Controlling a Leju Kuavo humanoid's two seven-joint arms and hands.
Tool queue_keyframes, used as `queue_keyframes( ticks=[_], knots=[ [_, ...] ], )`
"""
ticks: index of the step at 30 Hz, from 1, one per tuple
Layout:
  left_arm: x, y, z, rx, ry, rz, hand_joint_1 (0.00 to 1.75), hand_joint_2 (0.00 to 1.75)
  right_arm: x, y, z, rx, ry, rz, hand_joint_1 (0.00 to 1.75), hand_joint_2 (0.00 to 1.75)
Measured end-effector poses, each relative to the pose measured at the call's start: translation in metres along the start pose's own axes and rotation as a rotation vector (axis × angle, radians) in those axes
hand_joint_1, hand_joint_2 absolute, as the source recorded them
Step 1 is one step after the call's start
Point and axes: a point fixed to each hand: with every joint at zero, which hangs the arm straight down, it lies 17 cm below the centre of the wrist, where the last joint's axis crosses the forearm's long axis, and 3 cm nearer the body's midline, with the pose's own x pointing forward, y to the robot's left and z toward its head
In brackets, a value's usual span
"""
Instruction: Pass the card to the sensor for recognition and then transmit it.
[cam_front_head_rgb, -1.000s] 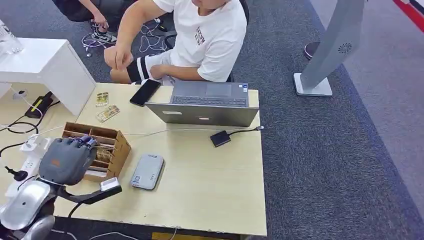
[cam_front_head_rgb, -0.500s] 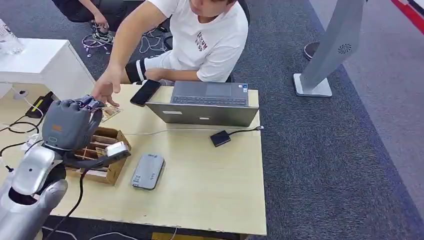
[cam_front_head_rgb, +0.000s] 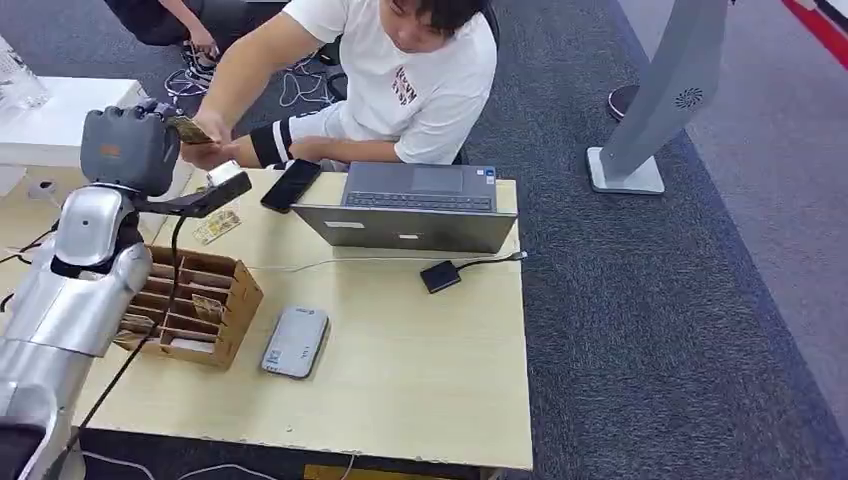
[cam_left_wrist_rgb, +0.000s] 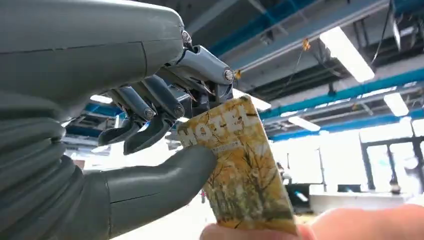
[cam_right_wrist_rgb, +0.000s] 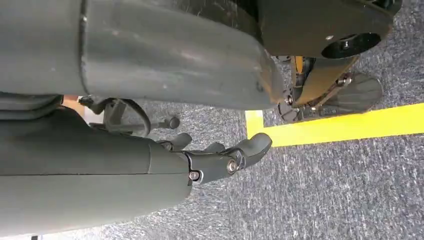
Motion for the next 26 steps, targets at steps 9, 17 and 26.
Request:
queue_keyframes(
  ticks=[9,17,26],
  knots=[
    [-0.015,-0.029,0.006,-0.049,0.042,0.008,0.0,1.75,0.0,-0.001,0.0,0.0,0.002,0.003,0.0,0.0],
    [-0.022,-0.033,0.015,-0.019,0.052,0.025,0.0,1.75,-0.001,-0.003,0.0,-0.004,0.002,0.003,0.0,0.0],
    [-0.025,-0.03,0.053,0.051,0.003,0.094,0.0,1.75,-0.001,-0.004,0.0,-0.008,0.002,0.002,0.0,0.0]
  ],
)
